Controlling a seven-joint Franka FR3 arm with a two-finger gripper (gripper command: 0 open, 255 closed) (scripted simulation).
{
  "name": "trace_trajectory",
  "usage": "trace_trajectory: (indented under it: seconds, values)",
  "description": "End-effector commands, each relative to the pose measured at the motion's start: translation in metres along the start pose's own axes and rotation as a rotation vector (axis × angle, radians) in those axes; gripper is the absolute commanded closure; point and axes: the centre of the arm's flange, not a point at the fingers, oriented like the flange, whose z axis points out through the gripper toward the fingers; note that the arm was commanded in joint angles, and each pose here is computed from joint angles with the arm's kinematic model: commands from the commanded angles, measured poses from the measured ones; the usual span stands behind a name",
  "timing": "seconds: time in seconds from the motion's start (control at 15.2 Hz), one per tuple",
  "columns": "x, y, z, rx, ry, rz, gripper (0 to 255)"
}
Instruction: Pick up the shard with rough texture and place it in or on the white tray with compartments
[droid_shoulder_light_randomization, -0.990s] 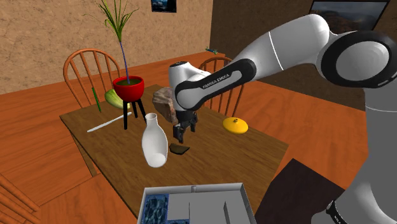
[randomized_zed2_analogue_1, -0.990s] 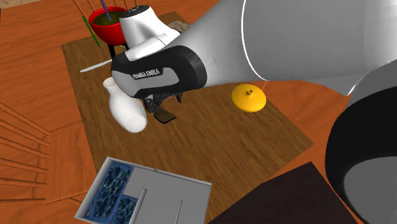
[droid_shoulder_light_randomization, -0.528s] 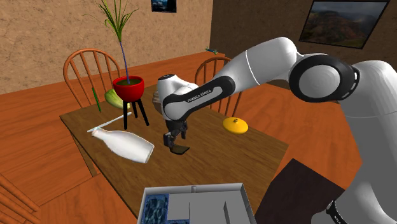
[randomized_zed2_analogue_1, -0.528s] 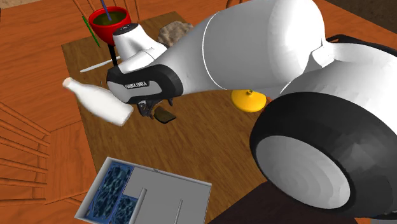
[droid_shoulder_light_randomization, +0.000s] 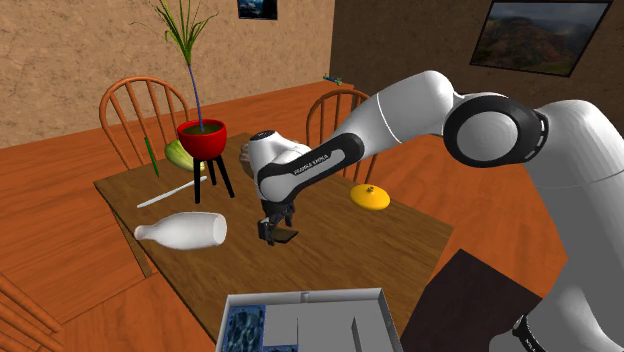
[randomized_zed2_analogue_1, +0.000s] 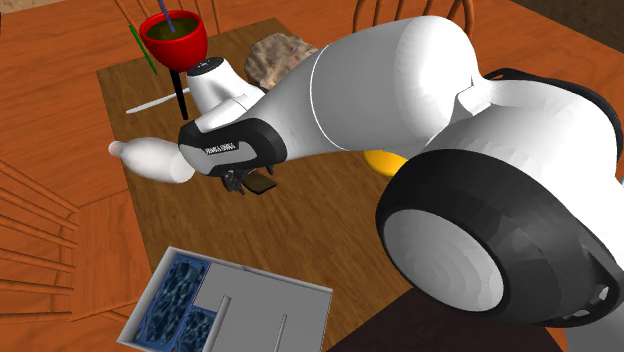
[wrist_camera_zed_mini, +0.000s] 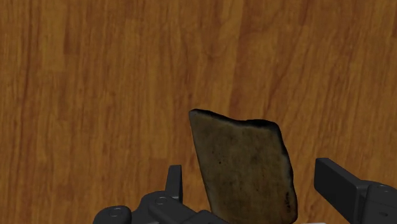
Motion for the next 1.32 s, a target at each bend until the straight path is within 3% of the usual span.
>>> trace_trajectory:
  seconds: [0.0,0.26,0.33,0.92,1.25]
  values:
    - [0.000,0.000,0.000,0.000,0.000,0.000,0]
    - [0.000,0.000,0.000,0.000,0.000,0.000,0]
    - [0.000,0.000,0.000,0.000,0.000,0.000,255]
    - [0.000,0.000,0.000,0.000,0.000,0.000,255]
    - [-0.004,0.001,-0.026,0.000,0.000,0.000,255]
